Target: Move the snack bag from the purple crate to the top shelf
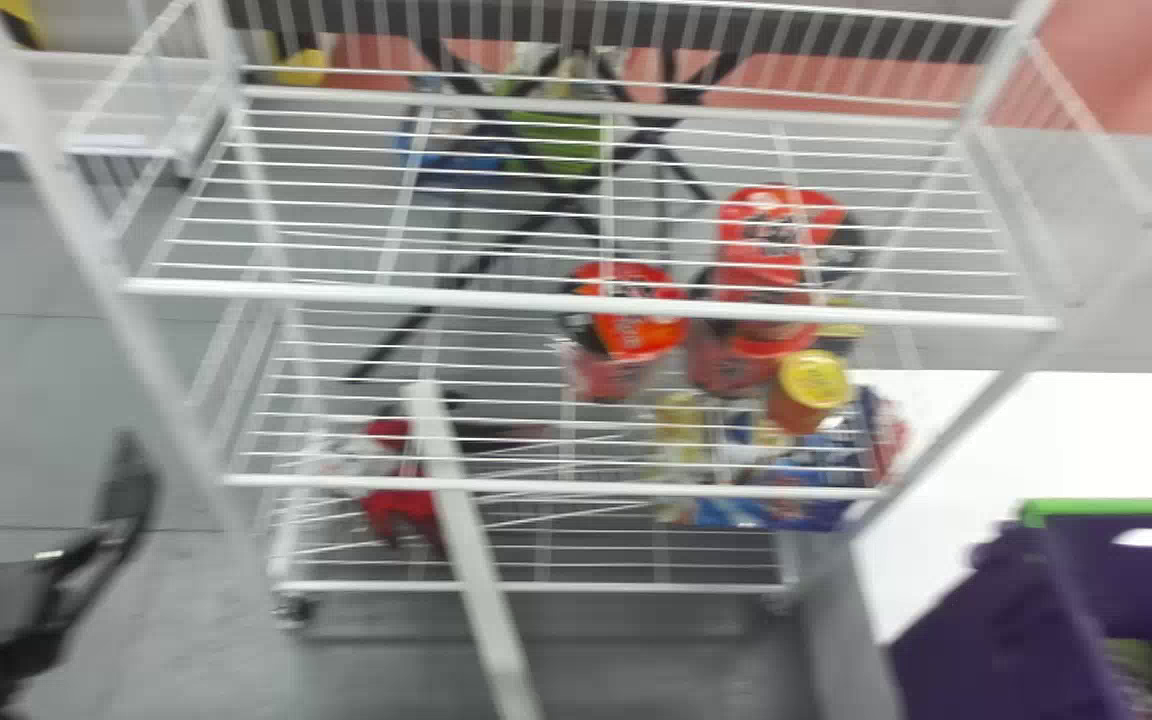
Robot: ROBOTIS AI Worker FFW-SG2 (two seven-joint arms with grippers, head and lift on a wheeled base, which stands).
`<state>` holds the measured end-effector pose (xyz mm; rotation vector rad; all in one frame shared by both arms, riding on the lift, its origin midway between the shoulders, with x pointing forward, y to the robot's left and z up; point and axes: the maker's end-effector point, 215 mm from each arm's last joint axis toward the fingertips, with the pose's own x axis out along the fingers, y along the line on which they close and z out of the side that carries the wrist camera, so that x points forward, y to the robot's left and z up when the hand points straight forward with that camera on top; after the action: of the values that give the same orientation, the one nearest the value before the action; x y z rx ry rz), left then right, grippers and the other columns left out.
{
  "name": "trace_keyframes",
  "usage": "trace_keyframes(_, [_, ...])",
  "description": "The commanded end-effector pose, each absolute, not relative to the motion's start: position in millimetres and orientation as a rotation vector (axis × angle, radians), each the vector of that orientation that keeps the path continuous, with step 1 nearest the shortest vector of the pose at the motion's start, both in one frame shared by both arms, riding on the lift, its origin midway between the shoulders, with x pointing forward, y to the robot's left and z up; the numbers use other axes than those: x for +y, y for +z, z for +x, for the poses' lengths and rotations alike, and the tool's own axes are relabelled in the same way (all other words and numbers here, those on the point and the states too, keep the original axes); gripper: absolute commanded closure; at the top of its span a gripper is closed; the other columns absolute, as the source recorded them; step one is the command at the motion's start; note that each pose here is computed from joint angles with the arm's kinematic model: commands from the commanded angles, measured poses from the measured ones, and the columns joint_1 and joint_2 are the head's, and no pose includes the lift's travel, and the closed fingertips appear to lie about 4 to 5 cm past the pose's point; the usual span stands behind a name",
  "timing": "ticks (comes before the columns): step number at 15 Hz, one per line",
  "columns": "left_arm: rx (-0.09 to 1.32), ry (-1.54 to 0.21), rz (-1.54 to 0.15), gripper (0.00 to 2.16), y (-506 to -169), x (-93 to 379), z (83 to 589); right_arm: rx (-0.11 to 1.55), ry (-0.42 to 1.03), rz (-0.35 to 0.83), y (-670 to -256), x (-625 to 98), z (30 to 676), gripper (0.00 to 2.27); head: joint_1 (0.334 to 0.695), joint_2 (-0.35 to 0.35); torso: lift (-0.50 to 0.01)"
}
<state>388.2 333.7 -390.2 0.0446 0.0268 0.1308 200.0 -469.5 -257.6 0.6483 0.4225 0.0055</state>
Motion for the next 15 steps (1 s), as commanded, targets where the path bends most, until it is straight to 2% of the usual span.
trace_keyframes(1, [0.032,0.123,0.041,0.13,-395,332,390,0.433,-0.124,0.670,-273,-506,175,0.11,0.695,-0.234,-0.454])
trace_keyframes(3, [0.041,0.121,0.045,0.13,-400,333,391,0.493,-0.247,0.697,-306,-533,155,0.11,0.695,-0.332,-0.454])
trace_keyframes(4, [0.046,0.122,0.046,0.13,-403,334,390,0.527,-0.290,0.711,-321,-543,147,0.11,0.695,-0.350,-0.454])
trace_keyframes(9, [0.040,0.118,0.055,0.13,-403,337,390,0.883,-0.480,0.683,-435,-553,109,0.11,0.695,-0.350,-0.454])
trace_keyframes(15, [0.046,0.124,0.053,0.13,-408,342,391,1.152,-0.622,0.587,-496,-589,69,0.11,0.695,-0.350,-0.454])
